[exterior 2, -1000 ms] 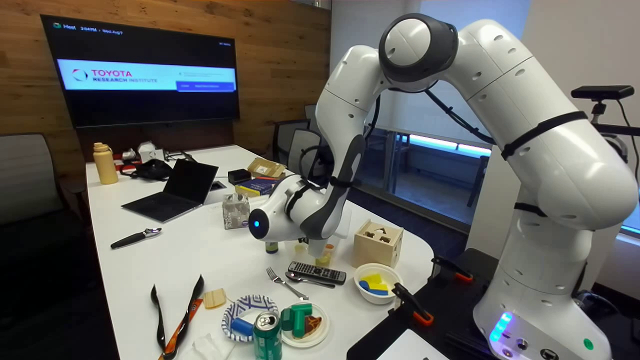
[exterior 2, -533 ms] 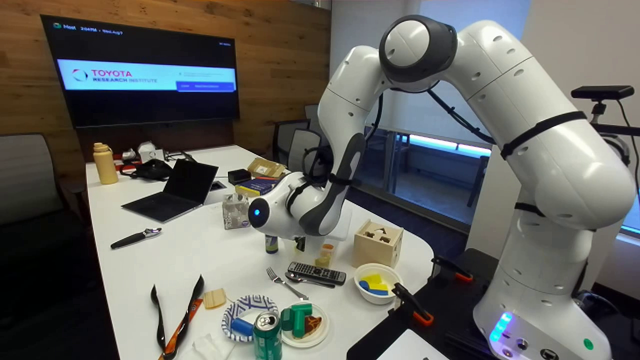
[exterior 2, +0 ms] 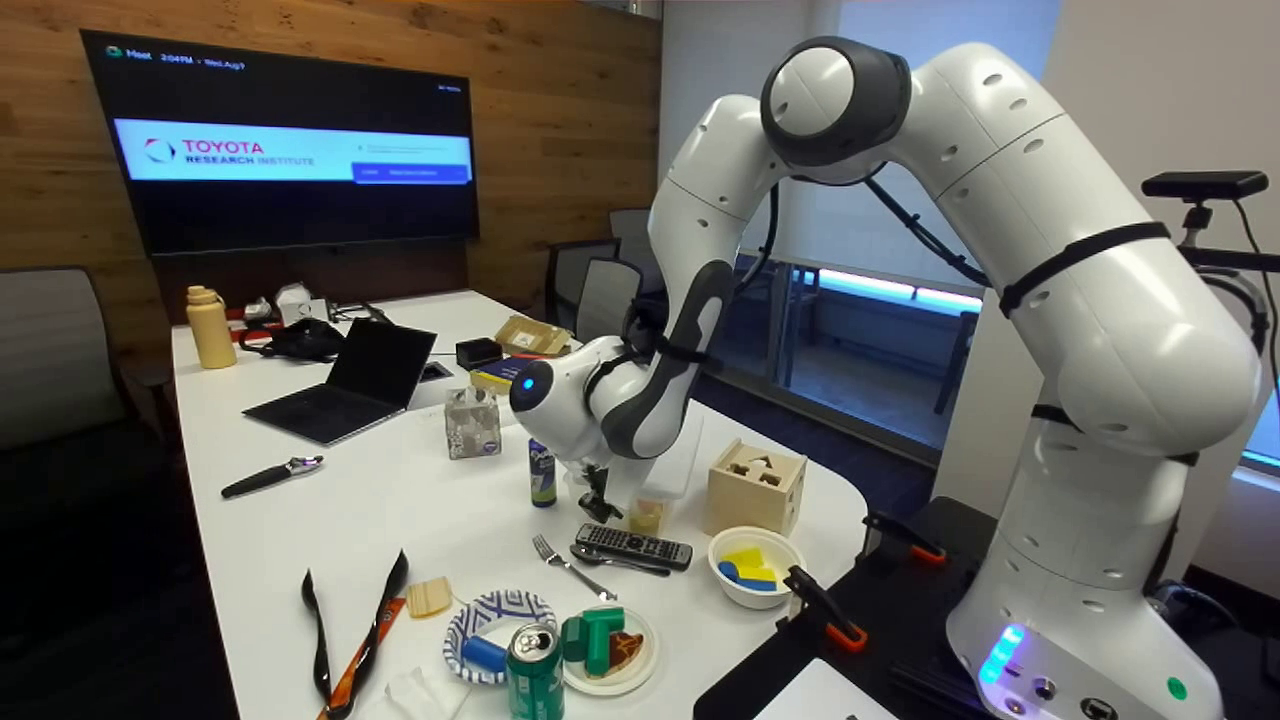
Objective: Move the clear container forwards.
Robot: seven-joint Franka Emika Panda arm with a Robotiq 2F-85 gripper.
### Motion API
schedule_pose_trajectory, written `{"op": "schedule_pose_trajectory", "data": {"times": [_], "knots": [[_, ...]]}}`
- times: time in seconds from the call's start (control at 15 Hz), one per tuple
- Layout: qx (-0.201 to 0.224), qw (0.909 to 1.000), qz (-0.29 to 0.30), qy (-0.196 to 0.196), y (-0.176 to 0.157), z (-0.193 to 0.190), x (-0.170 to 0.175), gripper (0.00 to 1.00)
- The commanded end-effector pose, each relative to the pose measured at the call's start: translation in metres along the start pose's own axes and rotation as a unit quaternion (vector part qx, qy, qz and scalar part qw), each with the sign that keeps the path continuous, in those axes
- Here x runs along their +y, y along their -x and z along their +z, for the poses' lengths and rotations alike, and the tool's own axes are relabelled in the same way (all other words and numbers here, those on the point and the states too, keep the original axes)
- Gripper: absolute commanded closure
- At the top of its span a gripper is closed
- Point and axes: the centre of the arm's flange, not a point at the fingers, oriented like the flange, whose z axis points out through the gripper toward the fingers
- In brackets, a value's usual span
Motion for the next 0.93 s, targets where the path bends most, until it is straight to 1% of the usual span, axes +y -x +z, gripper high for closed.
{"op": "schedule_pose_trajectory", "data": {"times": [0.0, 0.27, 0.47, 0.67, 0.87], "knots": [[-0.013, 0.9990, -0.007, -0.041, -0.001, -0.002, 0.012, 0.00], [-0.026, 0.9978, -0.001, -0.061, -0.001, -0.005, 0.027, 0.00], [-0.034, 0.9974, 0.017, -0.062, -0.001, -0.013, 0.054, 0.00], [-0.049, 0.9973, 0.041, -0.037, 0.000, -0.013, 0.086, 0.00], [-0.068, 0.9954, 0.068, -0.003, 0.004, 0.006, 0.115, 0.00]]}}
